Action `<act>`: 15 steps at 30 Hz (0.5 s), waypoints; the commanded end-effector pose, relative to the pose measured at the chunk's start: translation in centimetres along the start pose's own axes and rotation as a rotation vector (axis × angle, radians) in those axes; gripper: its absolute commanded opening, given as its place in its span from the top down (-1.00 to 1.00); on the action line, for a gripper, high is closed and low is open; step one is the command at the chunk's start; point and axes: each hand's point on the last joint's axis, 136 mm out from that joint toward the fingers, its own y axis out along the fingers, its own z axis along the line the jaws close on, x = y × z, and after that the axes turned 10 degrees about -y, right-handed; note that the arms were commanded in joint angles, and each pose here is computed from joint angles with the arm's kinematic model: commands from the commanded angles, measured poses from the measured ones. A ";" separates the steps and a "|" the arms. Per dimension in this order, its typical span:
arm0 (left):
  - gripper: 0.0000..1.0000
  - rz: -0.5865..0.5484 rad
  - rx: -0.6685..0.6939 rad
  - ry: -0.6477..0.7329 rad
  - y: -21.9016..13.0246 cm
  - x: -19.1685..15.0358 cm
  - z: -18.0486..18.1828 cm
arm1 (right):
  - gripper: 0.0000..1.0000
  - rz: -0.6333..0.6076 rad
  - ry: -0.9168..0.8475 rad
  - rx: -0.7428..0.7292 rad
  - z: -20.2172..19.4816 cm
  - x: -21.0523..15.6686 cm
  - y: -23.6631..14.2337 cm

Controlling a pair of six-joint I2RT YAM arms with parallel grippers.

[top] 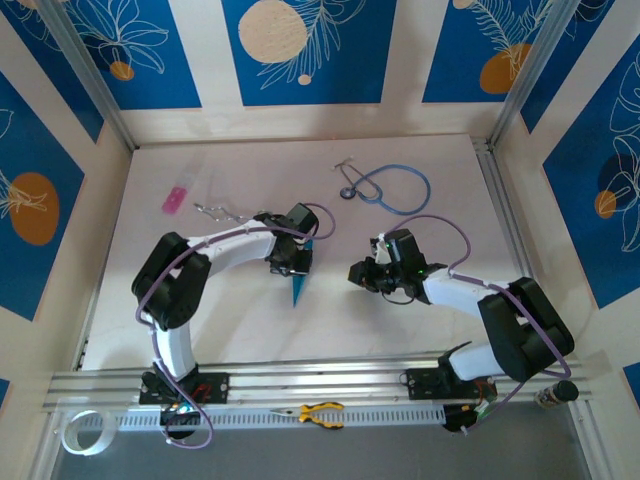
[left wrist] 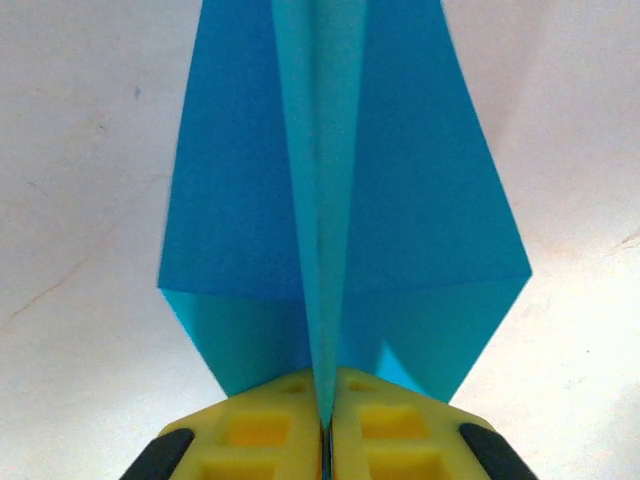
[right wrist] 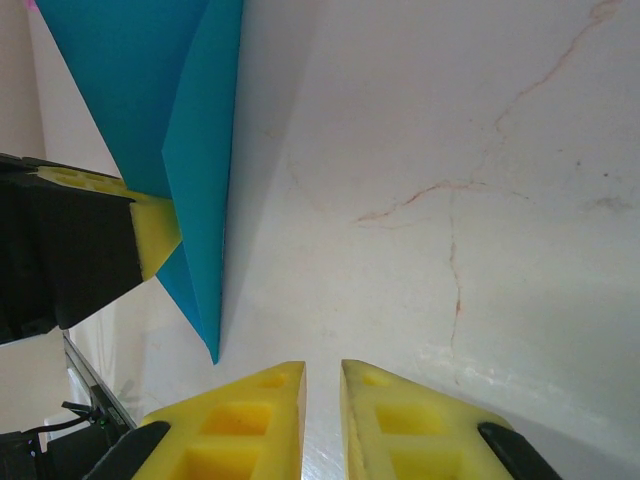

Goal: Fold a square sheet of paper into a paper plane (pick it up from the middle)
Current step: Turn over a paper plane at the center of the table.

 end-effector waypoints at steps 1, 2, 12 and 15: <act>0.75 0.024 0.016 0.011 0.3 -0.4 -0.3 | 0.64 0.008 -0.004 0.023 0.8 0.3 0.1; 0.74 0.026 0.015 0.011 0.4 -0.4 -0.3 | 0.64 0.008 -0.004 0.023 0.8 0.3 0.1; 0.71 0.028 0.041 0.025 1.0 -0.5 -0.3 | 0.64 0.011 -0.004 0.018 0.7 0.2 0.1; 0.70 0.024 0.059 0.026 1.3 -0.5 -0.1 | 0.64 0.009 -0.005 0.017 0.7 0.2 0.0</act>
